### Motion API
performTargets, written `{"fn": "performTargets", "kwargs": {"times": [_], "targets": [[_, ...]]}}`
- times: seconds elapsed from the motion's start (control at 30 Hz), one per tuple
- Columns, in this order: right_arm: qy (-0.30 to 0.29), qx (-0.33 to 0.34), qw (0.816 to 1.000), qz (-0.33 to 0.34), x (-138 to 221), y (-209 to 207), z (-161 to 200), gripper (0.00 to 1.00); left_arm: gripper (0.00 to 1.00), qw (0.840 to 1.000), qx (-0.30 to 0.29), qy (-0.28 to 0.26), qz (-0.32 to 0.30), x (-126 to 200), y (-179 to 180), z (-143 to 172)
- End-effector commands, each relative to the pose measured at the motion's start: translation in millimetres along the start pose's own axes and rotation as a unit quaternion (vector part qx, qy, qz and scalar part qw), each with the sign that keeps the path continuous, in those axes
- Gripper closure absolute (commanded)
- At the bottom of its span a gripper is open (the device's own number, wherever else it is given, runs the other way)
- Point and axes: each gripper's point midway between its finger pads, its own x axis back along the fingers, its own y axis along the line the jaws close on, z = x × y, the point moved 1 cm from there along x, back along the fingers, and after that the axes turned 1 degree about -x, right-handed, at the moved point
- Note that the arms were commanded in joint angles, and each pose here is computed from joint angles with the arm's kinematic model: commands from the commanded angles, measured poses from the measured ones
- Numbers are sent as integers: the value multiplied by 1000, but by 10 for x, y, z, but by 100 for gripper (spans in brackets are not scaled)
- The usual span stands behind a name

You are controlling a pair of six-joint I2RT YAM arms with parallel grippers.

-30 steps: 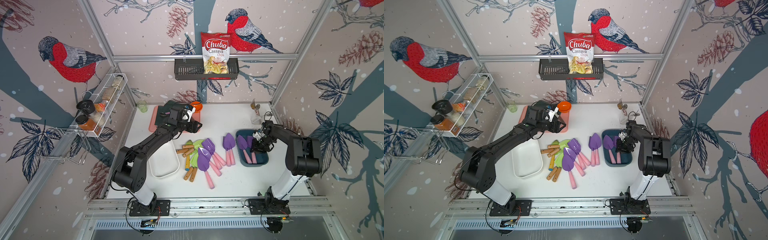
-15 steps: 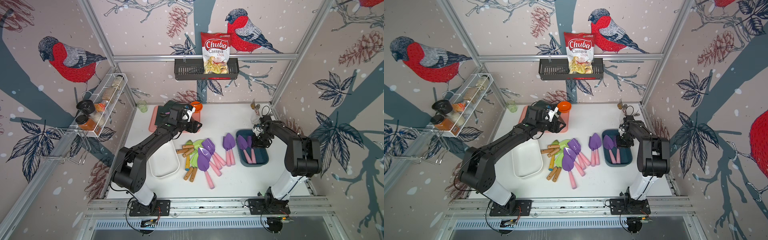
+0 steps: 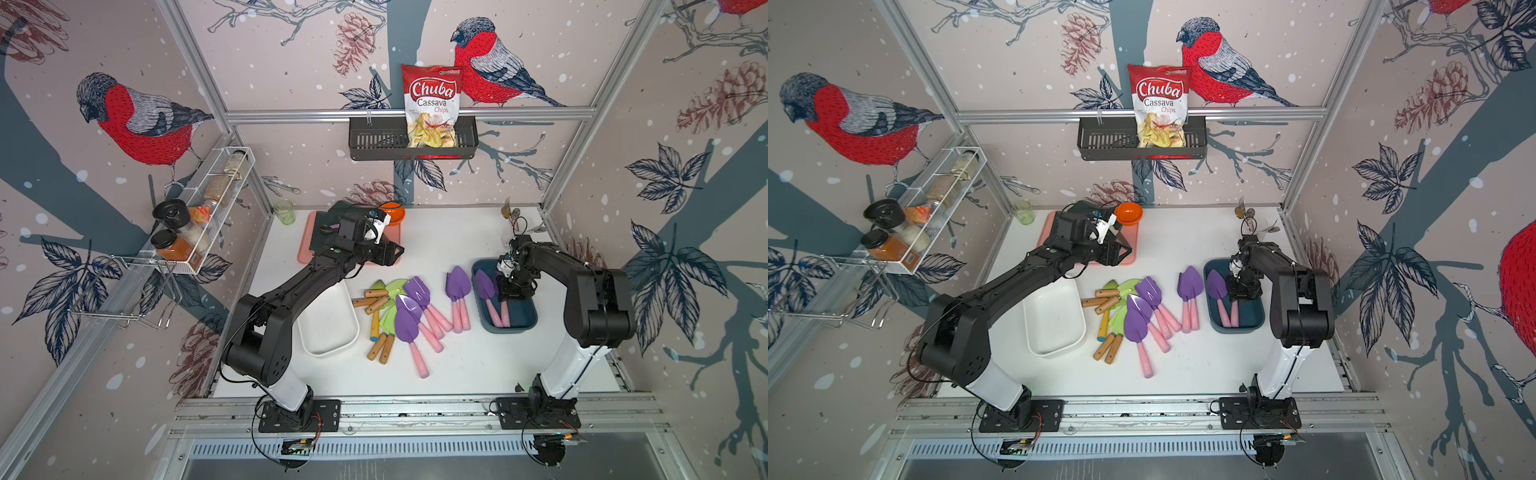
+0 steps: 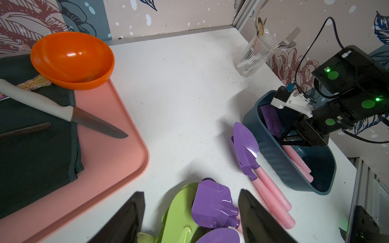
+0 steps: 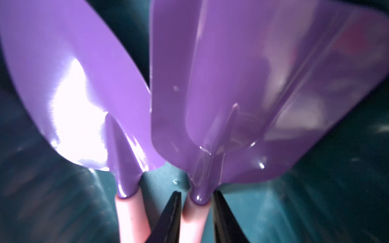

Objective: Sort the small shovels by color and place them into the storage box
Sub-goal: Adjust the shovel in the storage box, then adjust the shovel at the center of the board.

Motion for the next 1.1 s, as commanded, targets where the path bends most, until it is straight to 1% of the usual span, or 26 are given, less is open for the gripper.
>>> {"fn": "performTargets", "kwargs": {"times": [0.0, 0.17, 0.3, 0.4, 0.5, 0.57, 0.63, 0.73, 0.8, 0.87, 0.93, 1.07], "targets": [[10, 8, 1000, 19, -1, -52, 42, 72, 26, 1000, -8, 0, -1, 15, 1, 0], [5, 12, 999, 48, 25, -115, 38, 72, 26, 1000, -7, 1, 0, 5, 2, 8], [-1, 13, 998, 55, 52, -127, 36, 71, 26, 1000, -7, 2, 0, 3, 2, 14], [-7, 13, 998, 56, 81, -123, 26, 66, 26, 1000, -7, 1, 0, 4, 4, 12], [-22, 15, 998, 55, 182, -91, -11, 57, 26, 1000, -8, 0, 0, 11, -1, 2], [-40, 15, 997, 56, 324, -42, -57, 52, 26, 1000, -13, -2, 1, 25, -11, -14], [-67, 21, 995, 64, 505, 42, -132, 50, 26, 1000, -23, -5, 2, 59, -29, -36], [-106, 37, 991, 71, 778, 306, -256, 48, 26, 999, -38, -7, 4, 114, -48, -38], [-128, 62, 988, 67, 908, 612, -332, 48, 25, 999, -38, -5, 4, 142, -35, -5], [-142, 93, 983, 65, 956, 982, -360, 47, 25, 999, -36, -6, 12, 186, -24, 25], [-148, 124, 980, 55, 924, 1350, -346, 47, 25, 999, -34, -6, 14, 230, 7, 48], [-135, 170, 976, 32, 688, 1946, -248, 47, 24, 999, -35, -5, 4, 324, 106, 125]]}}
